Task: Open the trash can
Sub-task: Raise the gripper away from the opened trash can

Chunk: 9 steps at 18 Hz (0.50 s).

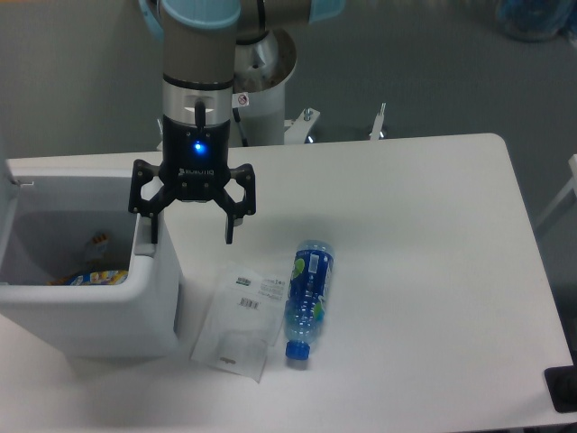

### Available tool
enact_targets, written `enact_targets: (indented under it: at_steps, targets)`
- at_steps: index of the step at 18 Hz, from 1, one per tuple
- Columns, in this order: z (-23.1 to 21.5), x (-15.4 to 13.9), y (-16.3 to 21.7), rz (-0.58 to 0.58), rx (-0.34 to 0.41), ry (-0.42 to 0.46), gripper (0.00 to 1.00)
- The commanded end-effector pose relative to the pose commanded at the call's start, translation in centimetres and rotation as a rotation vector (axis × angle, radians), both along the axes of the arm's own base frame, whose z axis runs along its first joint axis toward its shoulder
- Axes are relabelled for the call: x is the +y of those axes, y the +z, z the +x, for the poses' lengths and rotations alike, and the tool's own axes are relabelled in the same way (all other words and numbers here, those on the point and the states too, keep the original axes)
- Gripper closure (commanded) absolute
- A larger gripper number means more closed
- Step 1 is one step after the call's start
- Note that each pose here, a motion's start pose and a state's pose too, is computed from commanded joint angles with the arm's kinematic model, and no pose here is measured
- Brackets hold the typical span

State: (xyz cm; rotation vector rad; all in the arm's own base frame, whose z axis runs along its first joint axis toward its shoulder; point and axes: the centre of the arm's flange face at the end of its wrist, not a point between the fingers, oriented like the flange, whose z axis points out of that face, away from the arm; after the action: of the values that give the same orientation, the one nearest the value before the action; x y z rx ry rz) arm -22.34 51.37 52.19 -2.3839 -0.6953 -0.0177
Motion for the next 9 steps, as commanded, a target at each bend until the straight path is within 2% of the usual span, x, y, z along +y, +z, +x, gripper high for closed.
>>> enact_targets:
  at_steps: [3, 7, 9]
  targets:
    - [-0.1, -0.8, 2.2, 0.028, 0.033, 0.009, 0.00]
    - [-5.5, -3.4, 3.2, 0.026, 0.086, 0.067, 0.00]
    - [-8.3, -4.6, 2.3, -0.003, 0.105, 0.079, 0.00]
